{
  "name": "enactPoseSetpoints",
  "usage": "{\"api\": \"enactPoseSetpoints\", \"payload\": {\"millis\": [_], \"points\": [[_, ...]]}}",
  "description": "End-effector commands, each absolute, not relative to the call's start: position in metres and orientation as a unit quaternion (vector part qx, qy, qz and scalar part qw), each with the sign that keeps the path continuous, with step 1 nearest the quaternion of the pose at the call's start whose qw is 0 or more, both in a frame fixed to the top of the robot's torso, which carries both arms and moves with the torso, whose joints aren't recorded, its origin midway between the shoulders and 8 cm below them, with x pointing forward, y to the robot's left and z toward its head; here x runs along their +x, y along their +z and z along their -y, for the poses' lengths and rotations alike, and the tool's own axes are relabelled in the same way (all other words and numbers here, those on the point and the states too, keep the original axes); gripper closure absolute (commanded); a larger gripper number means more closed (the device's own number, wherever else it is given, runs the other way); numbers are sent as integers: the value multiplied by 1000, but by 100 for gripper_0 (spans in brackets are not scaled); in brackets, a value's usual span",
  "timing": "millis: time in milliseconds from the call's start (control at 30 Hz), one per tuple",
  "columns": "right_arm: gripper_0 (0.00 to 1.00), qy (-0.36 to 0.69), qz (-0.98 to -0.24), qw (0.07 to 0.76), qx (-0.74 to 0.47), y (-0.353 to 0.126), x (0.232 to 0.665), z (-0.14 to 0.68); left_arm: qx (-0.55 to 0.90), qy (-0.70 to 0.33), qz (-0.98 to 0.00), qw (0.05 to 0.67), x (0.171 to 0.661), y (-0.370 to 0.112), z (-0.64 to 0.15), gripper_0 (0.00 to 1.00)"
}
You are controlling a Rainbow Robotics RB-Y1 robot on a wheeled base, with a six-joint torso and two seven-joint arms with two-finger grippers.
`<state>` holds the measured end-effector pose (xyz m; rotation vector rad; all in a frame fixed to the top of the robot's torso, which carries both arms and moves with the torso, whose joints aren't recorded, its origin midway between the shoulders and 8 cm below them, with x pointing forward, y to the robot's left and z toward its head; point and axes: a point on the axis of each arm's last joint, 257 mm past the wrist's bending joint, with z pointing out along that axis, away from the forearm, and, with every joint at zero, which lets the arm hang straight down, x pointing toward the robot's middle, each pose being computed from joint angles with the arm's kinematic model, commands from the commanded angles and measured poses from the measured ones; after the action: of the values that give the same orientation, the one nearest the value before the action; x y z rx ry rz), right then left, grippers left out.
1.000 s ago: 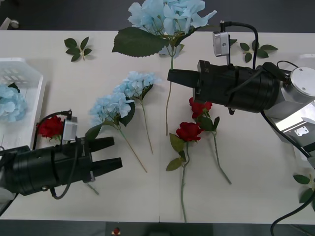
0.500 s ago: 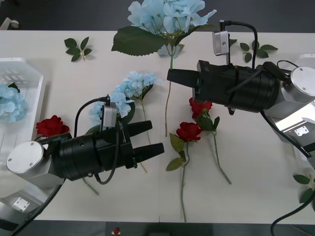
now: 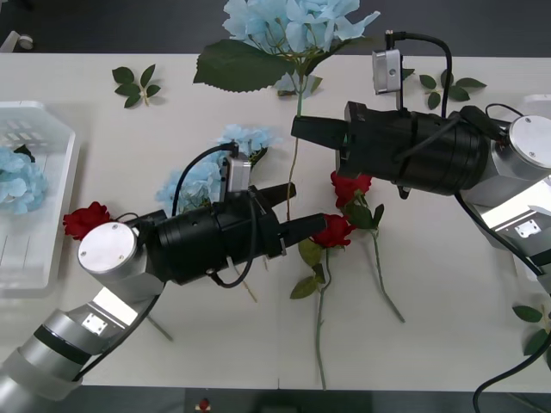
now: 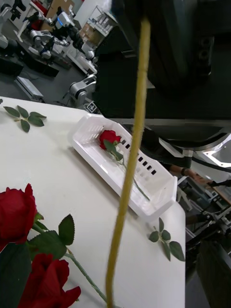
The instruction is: Put the red flowers into the right box and the blue flowers into the left box
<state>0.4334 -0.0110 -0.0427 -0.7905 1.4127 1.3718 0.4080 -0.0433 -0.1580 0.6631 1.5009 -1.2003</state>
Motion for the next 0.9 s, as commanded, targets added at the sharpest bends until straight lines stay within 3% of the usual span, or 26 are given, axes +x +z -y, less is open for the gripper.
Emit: {"api": "enactPoseSetpoints", "payload": {"millis": [33, 67, 133, 833, 867, 900], "points": [[100, 577, -561, 486, -341, -18, 420, -2, 279, -507, -612, 538, 410, -140, 56, 38], [100, 576, -562, 486, -341, -19, 420, -1, 279, -508, -613, 537, 410, -142, 57, 74], [100, 576, -562, 486, -340, -19, 421, -1, 279, -508, -614, 536, 410, -143, 58, 100], [100, 577, -561, 486, -340, -14, 419, 0, 256, -516, -621, 532, 417, -142, 40, 100], [91, 576, -562, 487, -340, -14, 419, 1, 252, -517, -621, 532, 418, -141, 36, 100], [64, 572, -565, 489, -338, -15, 422, 3, 249, -518, -623, 531, 419, -141, 32, 100]]}}
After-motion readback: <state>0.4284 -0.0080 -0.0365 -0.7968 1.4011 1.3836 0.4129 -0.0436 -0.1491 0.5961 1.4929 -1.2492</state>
